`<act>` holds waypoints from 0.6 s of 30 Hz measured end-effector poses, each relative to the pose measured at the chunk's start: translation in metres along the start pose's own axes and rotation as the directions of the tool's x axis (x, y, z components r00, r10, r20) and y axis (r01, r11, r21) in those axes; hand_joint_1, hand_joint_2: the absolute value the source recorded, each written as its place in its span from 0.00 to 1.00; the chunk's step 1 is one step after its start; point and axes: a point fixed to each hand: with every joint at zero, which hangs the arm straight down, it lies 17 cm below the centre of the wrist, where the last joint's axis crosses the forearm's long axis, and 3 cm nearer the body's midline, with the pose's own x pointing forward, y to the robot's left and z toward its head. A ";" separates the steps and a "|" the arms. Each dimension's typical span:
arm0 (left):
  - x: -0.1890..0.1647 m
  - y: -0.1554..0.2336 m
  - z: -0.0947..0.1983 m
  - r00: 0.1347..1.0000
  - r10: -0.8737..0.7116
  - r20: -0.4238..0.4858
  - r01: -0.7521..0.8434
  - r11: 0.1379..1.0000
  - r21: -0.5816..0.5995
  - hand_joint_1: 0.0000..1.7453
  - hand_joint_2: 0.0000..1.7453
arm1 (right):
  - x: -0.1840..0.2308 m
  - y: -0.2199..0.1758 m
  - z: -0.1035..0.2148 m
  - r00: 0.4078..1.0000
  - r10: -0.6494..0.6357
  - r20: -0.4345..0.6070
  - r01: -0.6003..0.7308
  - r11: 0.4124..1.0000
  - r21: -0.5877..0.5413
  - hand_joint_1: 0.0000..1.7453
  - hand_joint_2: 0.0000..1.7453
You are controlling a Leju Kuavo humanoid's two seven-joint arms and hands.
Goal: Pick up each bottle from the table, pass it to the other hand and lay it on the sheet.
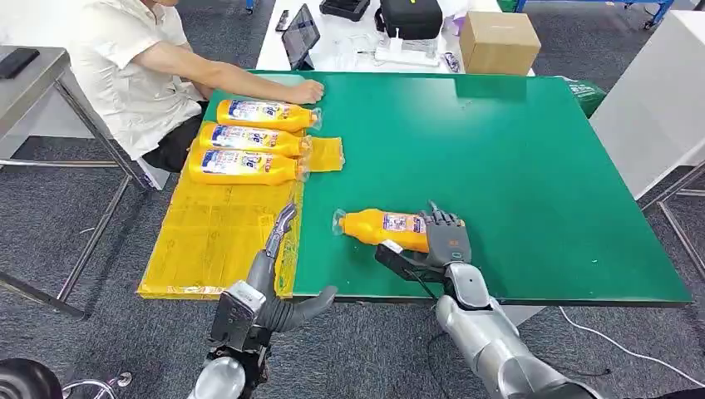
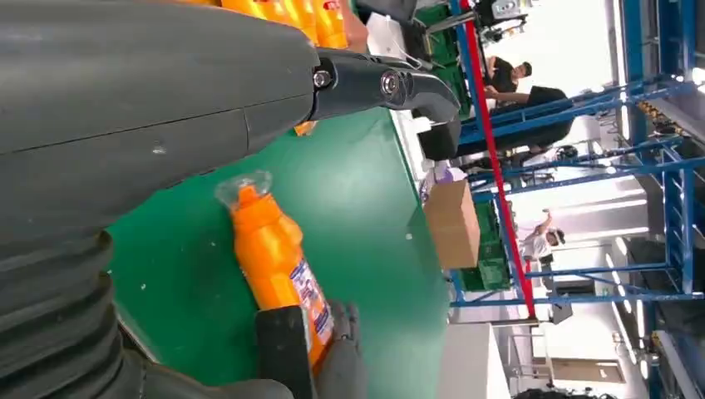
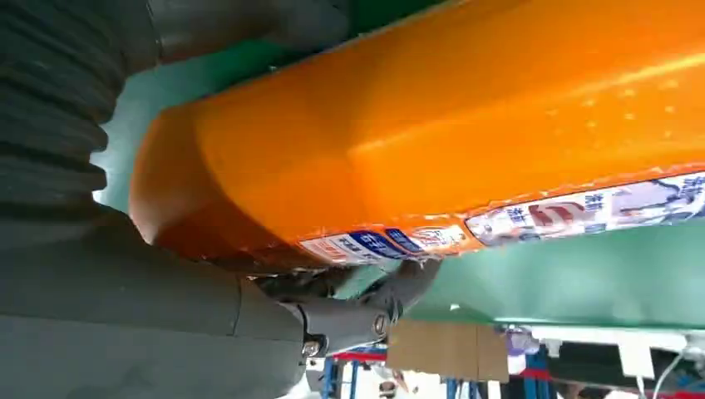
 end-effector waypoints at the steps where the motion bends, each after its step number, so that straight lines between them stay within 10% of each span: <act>1: 0.000 0.000 0.000 1.000 0.000 0.000 0.000 1.000 0.000 0.00 1.00 | 0.000 -0.001 -0.001 1.000 -0.001 0.000 0.001 1.000 0.001 0.98 1.00; 18: -0.002 0.000 0.000 1.000 0.001 -0.004 -0.001 1.000 -0.002 0.00 1.00 | -0.003 -0.002 -0.004 1.000 0.001 -0.009 -0.001 1.000 0.013 0.94 1.00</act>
